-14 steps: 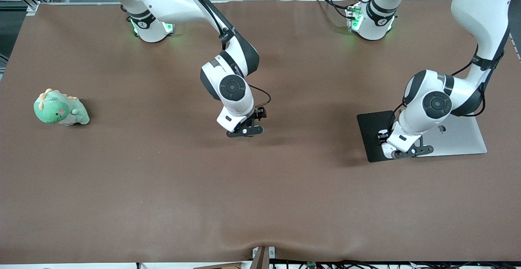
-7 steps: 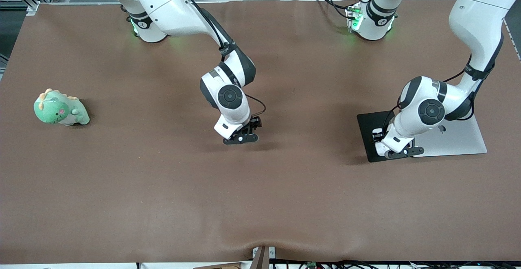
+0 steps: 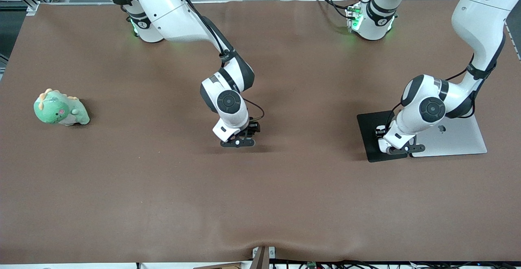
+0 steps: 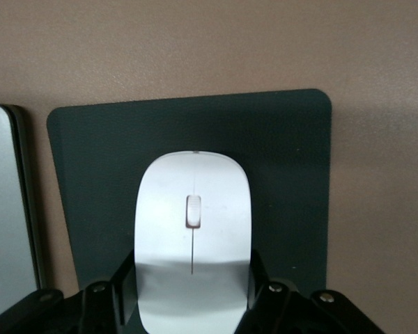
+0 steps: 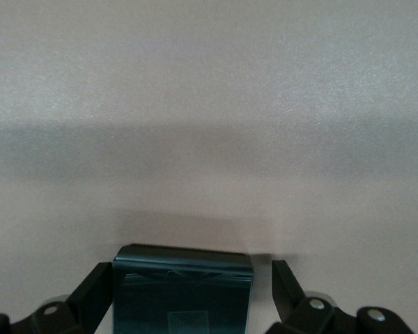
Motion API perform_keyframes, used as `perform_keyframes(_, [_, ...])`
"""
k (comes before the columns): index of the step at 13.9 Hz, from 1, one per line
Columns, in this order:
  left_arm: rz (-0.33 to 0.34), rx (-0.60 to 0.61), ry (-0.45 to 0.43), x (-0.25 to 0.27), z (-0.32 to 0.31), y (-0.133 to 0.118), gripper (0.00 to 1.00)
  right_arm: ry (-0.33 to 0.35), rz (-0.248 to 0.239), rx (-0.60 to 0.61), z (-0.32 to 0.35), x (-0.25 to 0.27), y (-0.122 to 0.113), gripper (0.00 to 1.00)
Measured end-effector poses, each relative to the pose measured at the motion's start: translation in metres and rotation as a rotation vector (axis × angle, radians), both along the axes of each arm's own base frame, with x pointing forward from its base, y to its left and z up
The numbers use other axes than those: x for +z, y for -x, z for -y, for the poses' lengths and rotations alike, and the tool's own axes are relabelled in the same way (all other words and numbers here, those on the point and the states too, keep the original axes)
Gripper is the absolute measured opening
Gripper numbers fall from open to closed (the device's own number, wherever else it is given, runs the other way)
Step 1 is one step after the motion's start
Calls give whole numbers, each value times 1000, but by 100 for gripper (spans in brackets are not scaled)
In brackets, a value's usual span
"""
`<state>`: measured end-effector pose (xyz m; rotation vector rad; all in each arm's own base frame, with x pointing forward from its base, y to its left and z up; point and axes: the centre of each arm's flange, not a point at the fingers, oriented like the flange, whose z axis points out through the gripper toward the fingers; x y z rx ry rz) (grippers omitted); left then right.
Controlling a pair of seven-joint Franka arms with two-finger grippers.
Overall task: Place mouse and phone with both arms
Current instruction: 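Lower the mouse onto the pad while the right gripper grasps the phone, then open the left gripper and lift away while the right gripper lifts the phone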
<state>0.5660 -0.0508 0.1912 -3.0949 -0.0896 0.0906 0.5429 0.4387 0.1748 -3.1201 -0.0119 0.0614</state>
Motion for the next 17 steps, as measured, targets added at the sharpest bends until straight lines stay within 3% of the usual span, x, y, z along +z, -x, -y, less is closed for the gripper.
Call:
perform_keyframes(3, [-4, -4, 1, -2, 2, 2, 63, 3, -2, -66, 1, -2, 0, 100])
perform_keyframes(4, [-6, -4, 1, -2, 2, 3, 68, 5, -3, -102, 1, -2, 0, 100])
perform_keyframes(7, [1, -3, 4, -1, 2, 2, 98, 6, -4, -143, 0, -2, 0, 100])
perform_keyframes(9, [31, -1, 4, 10, 2, -6, 100, 4, -3, -148, -1, -1, 0, 80])
perform_keyframes(10, [61, -2, 1, 24, 3, -13, 100, 3, -2, -148, -2, 0, 0, 80])
perform_keyframes(14, [186, 2, -69, 130, 10, -46, 100, -12, 16, -155, -2, 15, -8, 80])
perform_keyframes(17, [149, 39, -146, 236, 18, -58, 100, -16, 9, -209, 29, 80, -36, 80])
